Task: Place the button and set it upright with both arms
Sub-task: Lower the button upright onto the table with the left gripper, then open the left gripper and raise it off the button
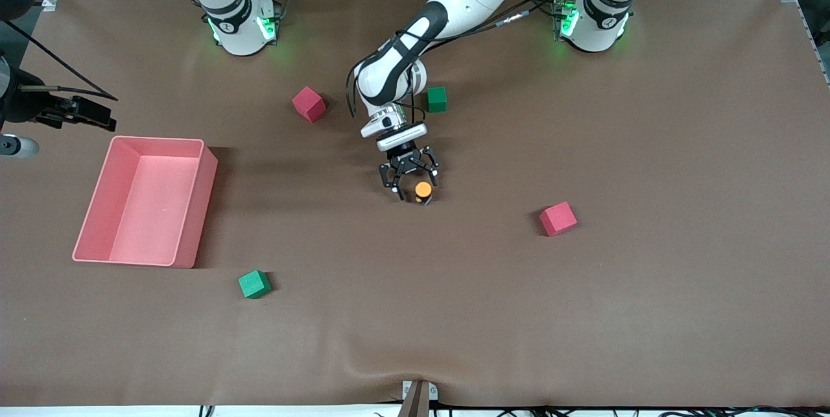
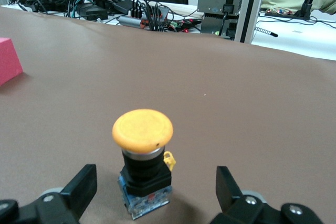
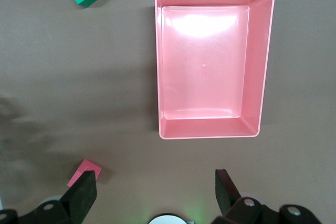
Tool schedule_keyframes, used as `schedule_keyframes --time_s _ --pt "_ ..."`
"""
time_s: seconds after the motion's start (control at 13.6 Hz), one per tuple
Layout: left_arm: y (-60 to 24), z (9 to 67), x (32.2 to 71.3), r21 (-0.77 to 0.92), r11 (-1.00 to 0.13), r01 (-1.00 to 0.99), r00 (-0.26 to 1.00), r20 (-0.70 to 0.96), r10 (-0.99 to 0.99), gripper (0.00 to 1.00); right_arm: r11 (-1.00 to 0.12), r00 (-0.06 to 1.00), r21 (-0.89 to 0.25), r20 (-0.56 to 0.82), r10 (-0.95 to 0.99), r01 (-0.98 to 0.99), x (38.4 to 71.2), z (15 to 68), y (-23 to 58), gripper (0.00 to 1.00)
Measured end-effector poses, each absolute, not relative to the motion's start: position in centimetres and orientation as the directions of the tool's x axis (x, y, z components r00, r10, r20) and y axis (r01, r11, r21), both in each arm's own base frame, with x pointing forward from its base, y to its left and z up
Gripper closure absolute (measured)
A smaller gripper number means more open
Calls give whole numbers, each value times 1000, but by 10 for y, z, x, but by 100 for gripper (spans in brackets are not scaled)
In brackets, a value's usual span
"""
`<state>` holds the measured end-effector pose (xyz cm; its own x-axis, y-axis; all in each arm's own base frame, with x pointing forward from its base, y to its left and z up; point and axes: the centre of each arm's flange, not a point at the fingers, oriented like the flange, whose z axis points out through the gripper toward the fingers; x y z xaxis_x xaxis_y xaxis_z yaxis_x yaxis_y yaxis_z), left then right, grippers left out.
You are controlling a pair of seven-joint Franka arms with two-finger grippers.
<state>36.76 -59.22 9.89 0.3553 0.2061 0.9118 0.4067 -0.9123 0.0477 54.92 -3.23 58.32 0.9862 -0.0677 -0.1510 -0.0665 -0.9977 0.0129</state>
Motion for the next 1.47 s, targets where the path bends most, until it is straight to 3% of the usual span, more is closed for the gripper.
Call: schedule_keyframes --time_s 0.66,0.88,1.25,1.47 --pt "-614 134 324 -30 -890 455 435 880 193 0 -998 991 12 -113 -68 -67 553 589 -33 0" --pt "-621 184 327 -103 -881 461 534 826 182 0 -998 992 12 -102 -69 -68 554 594 -33 0" --pt "-570 346 425 -156 -858 489 682 682 264 0 -997 993 12 -96 -75 -74 553 598 -37 0" --pt "-519 383 484 -157 -838 522 710 625 325 0 -997 992 12 -97 -79 -78 553 598 -38 0"
